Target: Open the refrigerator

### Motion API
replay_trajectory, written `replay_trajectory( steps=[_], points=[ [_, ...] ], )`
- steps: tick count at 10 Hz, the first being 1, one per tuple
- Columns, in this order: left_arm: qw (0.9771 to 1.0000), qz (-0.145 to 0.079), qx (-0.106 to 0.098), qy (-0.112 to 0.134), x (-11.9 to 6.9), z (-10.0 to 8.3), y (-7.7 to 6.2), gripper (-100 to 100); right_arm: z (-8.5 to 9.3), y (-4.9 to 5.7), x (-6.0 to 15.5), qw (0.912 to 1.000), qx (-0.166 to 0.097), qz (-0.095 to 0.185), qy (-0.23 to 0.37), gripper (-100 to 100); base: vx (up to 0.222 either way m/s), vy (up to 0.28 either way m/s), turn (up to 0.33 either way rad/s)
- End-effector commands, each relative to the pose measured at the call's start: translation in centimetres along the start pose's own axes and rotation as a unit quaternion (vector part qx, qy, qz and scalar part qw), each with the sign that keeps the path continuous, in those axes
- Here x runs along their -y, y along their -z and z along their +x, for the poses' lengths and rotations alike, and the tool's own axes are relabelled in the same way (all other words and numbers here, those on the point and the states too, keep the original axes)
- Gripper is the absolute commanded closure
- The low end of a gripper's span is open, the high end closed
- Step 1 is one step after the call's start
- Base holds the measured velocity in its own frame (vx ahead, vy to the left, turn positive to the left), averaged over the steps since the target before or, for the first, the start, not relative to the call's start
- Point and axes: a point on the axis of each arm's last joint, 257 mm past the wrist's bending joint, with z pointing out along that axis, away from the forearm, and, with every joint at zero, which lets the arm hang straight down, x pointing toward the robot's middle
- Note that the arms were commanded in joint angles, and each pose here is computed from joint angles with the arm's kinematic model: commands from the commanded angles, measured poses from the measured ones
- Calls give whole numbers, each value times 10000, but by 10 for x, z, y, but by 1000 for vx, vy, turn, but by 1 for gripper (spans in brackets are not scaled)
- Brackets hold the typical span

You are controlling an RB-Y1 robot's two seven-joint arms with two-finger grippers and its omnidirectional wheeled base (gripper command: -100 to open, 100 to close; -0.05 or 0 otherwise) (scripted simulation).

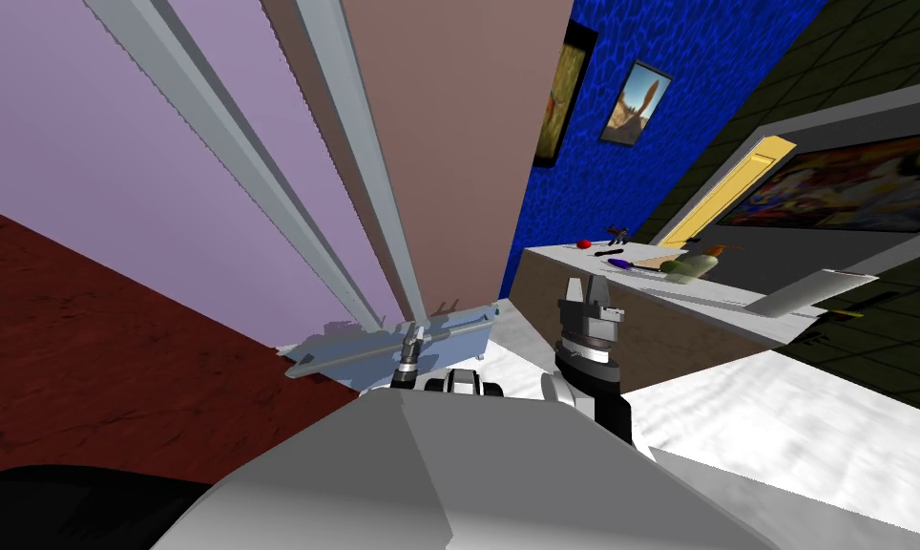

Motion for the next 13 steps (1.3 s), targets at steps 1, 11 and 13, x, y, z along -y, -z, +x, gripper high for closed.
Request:
replay_trajectory(
  steps=[1, 11, 13],
  points=[
    [10000, 0, -9, 3, 1, 1, -19, -100, 0, 0, 0, 10000, 0, 0, 0, 0, -34, -9, 26],
    [10000, 74, 2, -2, 5, -1, -15, 100, 0, 0, 0, 10000, 0, 0, 0, 0, -2, 3, 1],
    [9998, 57, -155, -80, 5, -8, -16, -100, 0, 0, 0, 10000, 0, 0, 0, 0, -12, 23, -31]
  ],
)
